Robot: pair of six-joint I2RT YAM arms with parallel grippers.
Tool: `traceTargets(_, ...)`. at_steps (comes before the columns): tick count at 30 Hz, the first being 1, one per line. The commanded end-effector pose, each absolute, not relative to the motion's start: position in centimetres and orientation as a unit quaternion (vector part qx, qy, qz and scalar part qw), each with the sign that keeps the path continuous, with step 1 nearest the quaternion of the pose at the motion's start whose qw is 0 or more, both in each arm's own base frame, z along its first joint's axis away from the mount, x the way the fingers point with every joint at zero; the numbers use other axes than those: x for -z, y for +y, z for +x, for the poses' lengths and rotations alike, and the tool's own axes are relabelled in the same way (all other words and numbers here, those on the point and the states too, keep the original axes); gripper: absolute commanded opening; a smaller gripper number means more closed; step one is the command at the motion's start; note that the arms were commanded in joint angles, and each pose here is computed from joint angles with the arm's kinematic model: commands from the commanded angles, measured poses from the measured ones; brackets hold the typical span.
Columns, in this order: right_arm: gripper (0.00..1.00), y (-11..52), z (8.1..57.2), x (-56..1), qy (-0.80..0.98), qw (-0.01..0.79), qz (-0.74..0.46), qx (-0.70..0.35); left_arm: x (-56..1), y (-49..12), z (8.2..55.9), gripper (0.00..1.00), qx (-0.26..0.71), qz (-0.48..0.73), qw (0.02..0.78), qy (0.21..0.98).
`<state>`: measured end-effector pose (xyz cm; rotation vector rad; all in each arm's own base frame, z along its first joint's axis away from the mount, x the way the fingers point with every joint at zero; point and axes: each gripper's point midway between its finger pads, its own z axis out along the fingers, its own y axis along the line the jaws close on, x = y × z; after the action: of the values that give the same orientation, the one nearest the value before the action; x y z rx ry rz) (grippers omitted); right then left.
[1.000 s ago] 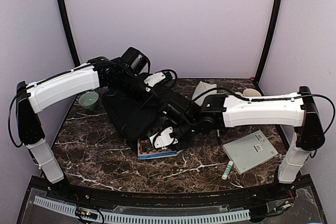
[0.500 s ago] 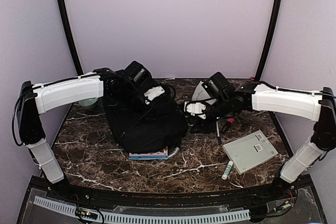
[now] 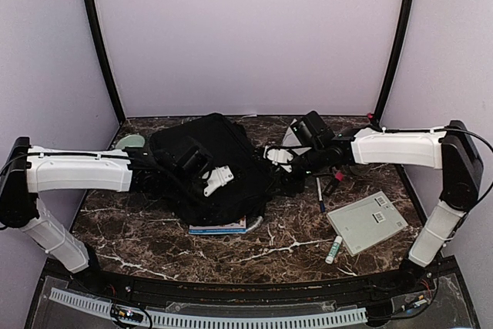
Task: Pack the student bag
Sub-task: Adjust the book in the largest pocket of the bag.
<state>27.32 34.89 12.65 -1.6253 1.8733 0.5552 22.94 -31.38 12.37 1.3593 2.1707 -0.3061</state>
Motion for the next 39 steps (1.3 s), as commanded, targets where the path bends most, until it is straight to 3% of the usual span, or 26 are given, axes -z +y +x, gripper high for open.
traceTargets(1, 0.6, 35.2, 27.1, -13.7, 0.693, 0.329, -0.6, -0.228, -11.0, -31.5, 22.1, 0.77, 0.099, 0.496, 0.295, 0.811)
traceTargets(5, 0.6, 34.8, 26.8, -14.0, 0.694, 0.333, -0.595, -0.23, -9.4, -31.3, 22.1, 0.77, 0.073, 0.491, 0.286, 0.82)
traceTargets(10, 0.6, 34.8, 26.7, -14.0, 0.695, 0.33, -0.596, -0.23, -7.8, -29.3, 25.9, 0.77, -0.059, 0.46, 0.298, 0.834)
traceTargets(14, 0.6, 34.5, 26.6, -13.2, 0.696, 0.327, -0.598, -0.225, -6.2, -29.6, 26.2, 0.75, -0.08, 0.486, 0.273, 0.826)
traceTargets(20, 0.57, 34.7, 26.5, -13.6, 0.695, 0.324, -0.598, -0.232, -8.6, -30.1, 27.2, 0.37, -0.099, 0.496, 0.286, 0.814)
traceTargets(25, 0.47, 35.4, 26.0, -16.8, 0.69, 0.316, -0.598, -0.256, -14.0, -30.8, 28.3, 0.0, -0.099, 0.506, 0.354, 0.78)
traceTargets(31, 0.41, 35.8, 23.4, -19.8, 0.661, 0.33, -0.634, -0.228, -20.4, -30.9, 29.5, 0.0, -0.074, 0.487, 0.445, 0.748)
traceTargets(39, 0.42, 38.8, 19.2, -14.2, 0.603, 0.314, -0.73, -0.064, -23.9, -28.7, 30.2, 0.0, 0.037, 0.442, 0.488, 0.751)
